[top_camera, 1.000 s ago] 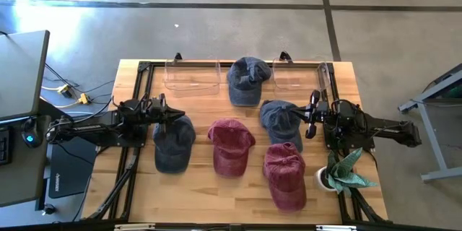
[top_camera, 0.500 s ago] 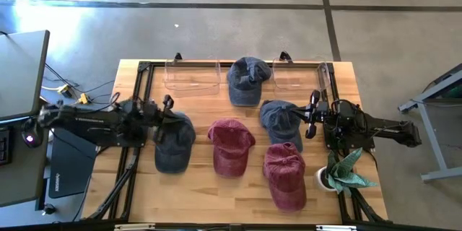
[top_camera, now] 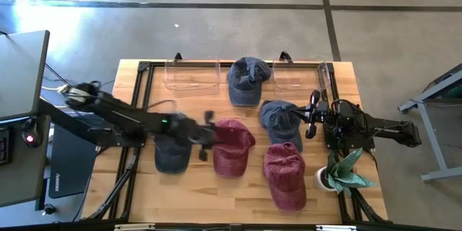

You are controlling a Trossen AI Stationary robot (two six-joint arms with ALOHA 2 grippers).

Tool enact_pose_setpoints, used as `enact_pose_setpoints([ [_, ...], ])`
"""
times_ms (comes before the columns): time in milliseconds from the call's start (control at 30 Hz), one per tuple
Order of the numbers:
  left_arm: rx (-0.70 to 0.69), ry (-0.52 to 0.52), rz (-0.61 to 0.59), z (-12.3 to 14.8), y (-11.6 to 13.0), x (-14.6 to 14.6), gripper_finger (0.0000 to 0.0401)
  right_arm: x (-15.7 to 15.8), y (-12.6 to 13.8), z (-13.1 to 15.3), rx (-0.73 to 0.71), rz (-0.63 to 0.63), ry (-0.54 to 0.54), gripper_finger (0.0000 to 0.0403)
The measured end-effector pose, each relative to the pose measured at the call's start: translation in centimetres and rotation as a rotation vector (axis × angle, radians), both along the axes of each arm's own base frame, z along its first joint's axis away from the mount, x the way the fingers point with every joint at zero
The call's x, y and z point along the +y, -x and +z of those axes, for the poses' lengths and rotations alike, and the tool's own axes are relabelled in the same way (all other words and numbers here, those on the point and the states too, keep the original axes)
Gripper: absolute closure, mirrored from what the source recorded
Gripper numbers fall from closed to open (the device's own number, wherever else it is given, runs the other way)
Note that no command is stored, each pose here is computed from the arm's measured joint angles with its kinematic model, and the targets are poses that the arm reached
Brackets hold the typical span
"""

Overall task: Pick & Place hat
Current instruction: Put the left red cap into the left transparent bin

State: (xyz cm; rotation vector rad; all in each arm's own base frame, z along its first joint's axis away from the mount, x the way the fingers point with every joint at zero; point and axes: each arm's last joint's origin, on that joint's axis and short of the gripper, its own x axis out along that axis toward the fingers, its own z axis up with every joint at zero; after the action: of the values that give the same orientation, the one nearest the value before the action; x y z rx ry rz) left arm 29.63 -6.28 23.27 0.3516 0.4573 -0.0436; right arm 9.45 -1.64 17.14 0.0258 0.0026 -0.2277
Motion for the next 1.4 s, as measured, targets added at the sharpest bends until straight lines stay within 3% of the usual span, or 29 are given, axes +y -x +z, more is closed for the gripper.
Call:
enact_pose_setpoints([
  [133, 0.293, -0.145, 0.043, -0.4, -4.2, -0.7, 0.0195, 0.0, 0.0, 0.0, 0.000, 0.001, 0.000, 0.0402],
  [300, 0.490, -0.347, 0.193, -1.9, -7.3, -0.8, 0.0154, 0.0, 0.0, 0.0, 0.000, 0.000, 0.000, 0.0402],
  [400, 0.515, -0.345, 0.216, -3.0, -8.1, -0.5, 0.0150, 0.0, 0.0, 0.0, 0.000, 0.000, 0.000, 0.0402],
  [600, 0.523, -0.248, 0.354, -4.2, -8.7, 2.2, 0.0152, 0.0, 0.0, 0.0, -0.001, 0.000, 0.000, 0.0402],
  [800, 0.540, -0.104, 0.330, -4.2, -9.0, 4.3, 0.0217, 0.0, 0.0, 0.0, -0.004, 0.000, 0.000, 0.0402],
  [1000, 0.540, -0.066, 0.262, -3.9, -9.4, 5.2, 0.0357, 0.0, 0.0, 0.0, -0.006, 0.000, 0.001, 0.0402],
  [1100, 0.530, -0.116, 0.262, -2.1, -9.8, 5.2, 0.0386, 0.0, 0.0, 0.1, -0.006, 0.000, 0.001, 0.0402],
  [1233, 0.464, -0.278, 0.341, 3.9, -9.4, 4.8, 0.0371, 0.0, 0.0, 0.1, -0.006, 0.000, 0.001, 0.0402],
  [1400, 0.427, -0.446, 0.441, 9.6, -8.3, 3.0, 0.0393, 0.0, 0.0, 0.1, -0.007, 0.000, 0.001, 0.0402],
])
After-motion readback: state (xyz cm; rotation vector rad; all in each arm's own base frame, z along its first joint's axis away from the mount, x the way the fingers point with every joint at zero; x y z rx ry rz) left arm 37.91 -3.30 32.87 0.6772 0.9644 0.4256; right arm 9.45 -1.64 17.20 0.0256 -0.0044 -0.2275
